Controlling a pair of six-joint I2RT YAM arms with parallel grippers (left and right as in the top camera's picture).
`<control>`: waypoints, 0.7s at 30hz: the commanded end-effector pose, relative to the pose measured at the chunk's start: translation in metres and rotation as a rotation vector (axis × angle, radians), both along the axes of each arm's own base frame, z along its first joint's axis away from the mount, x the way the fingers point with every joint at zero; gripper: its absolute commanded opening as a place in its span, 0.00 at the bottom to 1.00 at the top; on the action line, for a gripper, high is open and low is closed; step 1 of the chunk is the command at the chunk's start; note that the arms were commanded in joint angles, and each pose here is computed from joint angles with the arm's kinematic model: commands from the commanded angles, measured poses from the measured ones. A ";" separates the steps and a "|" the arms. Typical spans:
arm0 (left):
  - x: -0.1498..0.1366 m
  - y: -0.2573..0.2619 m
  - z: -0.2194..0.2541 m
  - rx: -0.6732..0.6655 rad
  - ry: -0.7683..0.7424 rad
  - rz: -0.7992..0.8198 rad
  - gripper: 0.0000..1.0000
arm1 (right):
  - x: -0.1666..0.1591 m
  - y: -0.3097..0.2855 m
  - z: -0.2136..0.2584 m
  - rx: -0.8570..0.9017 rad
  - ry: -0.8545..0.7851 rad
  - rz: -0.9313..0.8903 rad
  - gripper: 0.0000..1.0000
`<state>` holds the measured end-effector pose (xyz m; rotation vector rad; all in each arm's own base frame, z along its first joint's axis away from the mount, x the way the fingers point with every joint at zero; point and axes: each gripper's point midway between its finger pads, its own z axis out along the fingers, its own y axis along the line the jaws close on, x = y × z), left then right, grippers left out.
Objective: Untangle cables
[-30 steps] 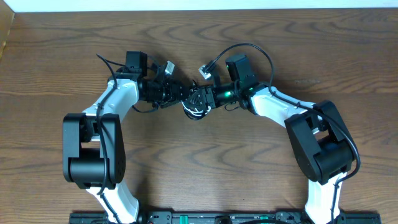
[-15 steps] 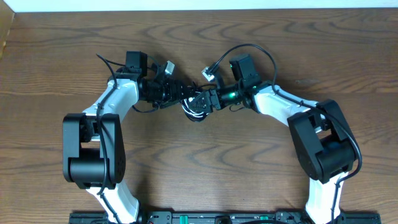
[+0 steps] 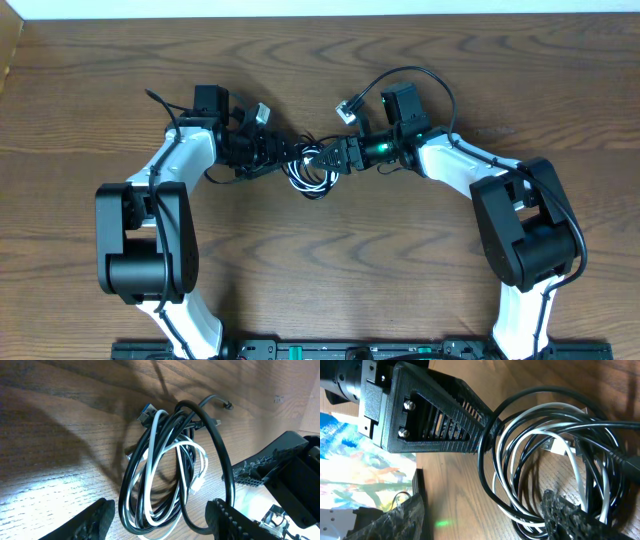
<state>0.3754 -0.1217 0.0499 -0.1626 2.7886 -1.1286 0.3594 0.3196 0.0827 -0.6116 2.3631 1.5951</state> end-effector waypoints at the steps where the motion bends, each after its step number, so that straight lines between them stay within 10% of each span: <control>1: -0.002 0.002 0.003 0.012 -0.013 -0.002 0.63 | -0.001 0.001 0.011 0.022 -0.028 0.019 0.72; 21: -0.003 0.029 0.014 -0.073 0.000 0.046 0.64 | -0.002 -0.001 0.007 0.003 -0.020 0.012 0.71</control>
